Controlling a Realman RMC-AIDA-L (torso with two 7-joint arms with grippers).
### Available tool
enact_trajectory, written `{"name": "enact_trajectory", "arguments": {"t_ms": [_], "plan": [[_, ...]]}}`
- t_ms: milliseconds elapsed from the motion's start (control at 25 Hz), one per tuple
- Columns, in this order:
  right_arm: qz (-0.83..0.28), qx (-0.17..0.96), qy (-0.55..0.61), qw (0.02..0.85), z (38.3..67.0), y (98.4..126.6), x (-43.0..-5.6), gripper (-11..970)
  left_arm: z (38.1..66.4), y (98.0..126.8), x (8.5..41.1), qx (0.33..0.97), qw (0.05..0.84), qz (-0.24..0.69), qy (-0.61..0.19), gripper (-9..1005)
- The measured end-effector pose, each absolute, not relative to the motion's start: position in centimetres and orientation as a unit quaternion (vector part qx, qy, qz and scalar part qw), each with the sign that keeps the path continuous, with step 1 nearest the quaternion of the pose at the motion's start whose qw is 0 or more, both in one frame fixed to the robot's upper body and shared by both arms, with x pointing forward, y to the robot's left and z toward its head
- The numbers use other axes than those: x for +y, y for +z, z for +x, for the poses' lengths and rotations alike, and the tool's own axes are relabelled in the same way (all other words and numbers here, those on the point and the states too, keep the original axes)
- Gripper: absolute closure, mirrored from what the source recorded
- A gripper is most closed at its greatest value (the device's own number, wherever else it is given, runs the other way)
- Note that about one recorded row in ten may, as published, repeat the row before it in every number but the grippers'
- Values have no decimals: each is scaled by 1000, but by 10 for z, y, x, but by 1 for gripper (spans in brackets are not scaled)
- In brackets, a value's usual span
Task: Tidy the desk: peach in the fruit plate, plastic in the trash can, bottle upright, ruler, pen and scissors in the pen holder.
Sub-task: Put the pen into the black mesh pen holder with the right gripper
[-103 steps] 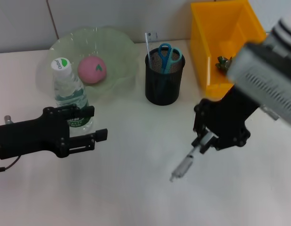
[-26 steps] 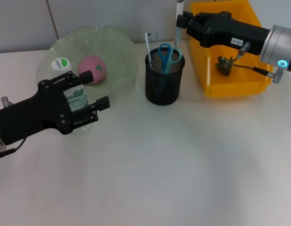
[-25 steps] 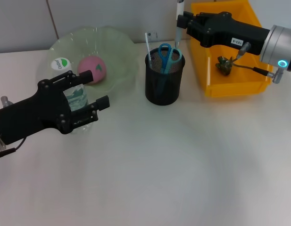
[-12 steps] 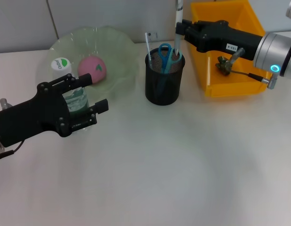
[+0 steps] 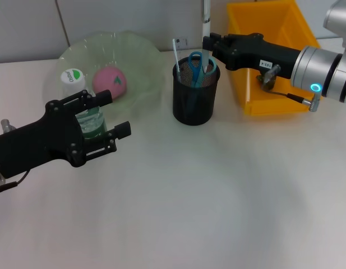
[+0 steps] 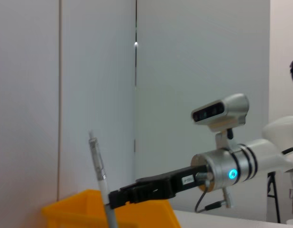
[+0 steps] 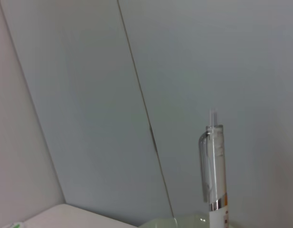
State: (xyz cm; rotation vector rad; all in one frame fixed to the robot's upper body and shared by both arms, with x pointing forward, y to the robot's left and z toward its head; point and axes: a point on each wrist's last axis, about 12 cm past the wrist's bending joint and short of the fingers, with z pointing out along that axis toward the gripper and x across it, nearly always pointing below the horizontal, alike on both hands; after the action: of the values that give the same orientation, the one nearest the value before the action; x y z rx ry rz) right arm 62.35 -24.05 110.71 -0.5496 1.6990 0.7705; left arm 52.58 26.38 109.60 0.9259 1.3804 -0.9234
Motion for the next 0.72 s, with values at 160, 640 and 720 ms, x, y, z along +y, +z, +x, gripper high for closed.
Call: {"name": "enact_trajectory", "arguments": {"t_ms": [160,640,720], "plan": [[-243,720,319,566,623,1105,-239,808,524,1096,264,591,577,392,-404,271],[-257,724,307,561,623,1100,-234,802,525,1097,263,594,572,386,-413,269],[-256,726,307,560,623,1099,-234,801,525,1097,262,594,572,386,-414,269]]}}
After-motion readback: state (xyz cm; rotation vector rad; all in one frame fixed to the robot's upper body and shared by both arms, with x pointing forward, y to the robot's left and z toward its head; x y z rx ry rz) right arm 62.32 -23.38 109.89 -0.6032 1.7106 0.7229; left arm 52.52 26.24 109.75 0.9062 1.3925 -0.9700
